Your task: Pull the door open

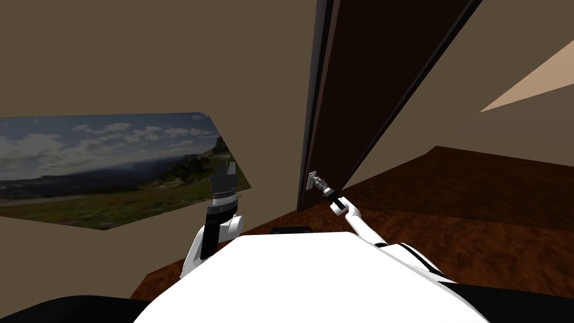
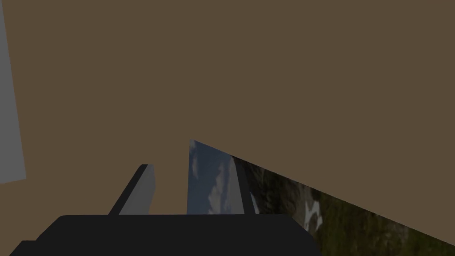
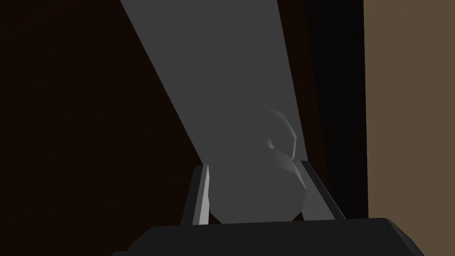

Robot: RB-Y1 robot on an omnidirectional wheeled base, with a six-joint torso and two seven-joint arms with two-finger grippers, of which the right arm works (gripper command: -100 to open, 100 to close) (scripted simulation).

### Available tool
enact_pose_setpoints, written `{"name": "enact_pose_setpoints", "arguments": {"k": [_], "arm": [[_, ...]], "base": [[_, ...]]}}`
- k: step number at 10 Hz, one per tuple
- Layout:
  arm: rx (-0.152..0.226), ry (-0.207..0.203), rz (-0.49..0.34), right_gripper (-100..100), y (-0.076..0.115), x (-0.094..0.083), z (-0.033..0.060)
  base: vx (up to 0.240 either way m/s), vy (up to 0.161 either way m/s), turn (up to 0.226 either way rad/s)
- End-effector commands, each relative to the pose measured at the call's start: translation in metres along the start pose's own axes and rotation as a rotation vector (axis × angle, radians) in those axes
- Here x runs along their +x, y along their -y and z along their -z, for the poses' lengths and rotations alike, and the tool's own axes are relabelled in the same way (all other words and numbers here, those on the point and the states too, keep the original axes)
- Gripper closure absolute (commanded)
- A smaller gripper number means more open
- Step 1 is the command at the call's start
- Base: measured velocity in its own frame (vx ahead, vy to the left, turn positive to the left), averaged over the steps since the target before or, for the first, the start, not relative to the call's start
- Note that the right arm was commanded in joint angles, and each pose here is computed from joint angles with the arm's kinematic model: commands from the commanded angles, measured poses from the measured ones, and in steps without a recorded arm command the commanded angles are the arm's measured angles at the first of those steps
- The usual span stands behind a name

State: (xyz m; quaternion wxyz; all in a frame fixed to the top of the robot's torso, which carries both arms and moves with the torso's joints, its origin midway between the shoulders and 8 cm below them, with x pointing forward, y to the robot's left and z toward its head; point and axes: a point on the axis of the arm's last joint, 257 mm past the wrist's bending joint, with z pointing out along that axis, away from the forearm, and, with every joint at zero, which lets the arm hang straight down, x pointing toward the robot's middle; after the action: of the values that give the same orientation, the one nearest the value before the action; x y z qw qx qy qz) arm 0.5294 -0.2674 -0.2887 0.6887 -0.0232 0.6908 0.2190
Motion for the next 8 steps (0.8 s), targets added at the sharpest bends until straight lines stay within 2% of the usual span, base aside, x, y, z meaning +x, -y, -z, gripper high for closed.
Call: {"name": "enact_pose_setpoints", "arguments": {"k": [1,8], "arm": [[0.011,0.016,-0.060,100,0.003,-0.004,-0.0011],[0.062,0.086,-0.372,100,0.017,-0.018,-0.0058]], "base": [[-0.083,-0.078,0.109],[-0.083,-0.075,0.139]]}}
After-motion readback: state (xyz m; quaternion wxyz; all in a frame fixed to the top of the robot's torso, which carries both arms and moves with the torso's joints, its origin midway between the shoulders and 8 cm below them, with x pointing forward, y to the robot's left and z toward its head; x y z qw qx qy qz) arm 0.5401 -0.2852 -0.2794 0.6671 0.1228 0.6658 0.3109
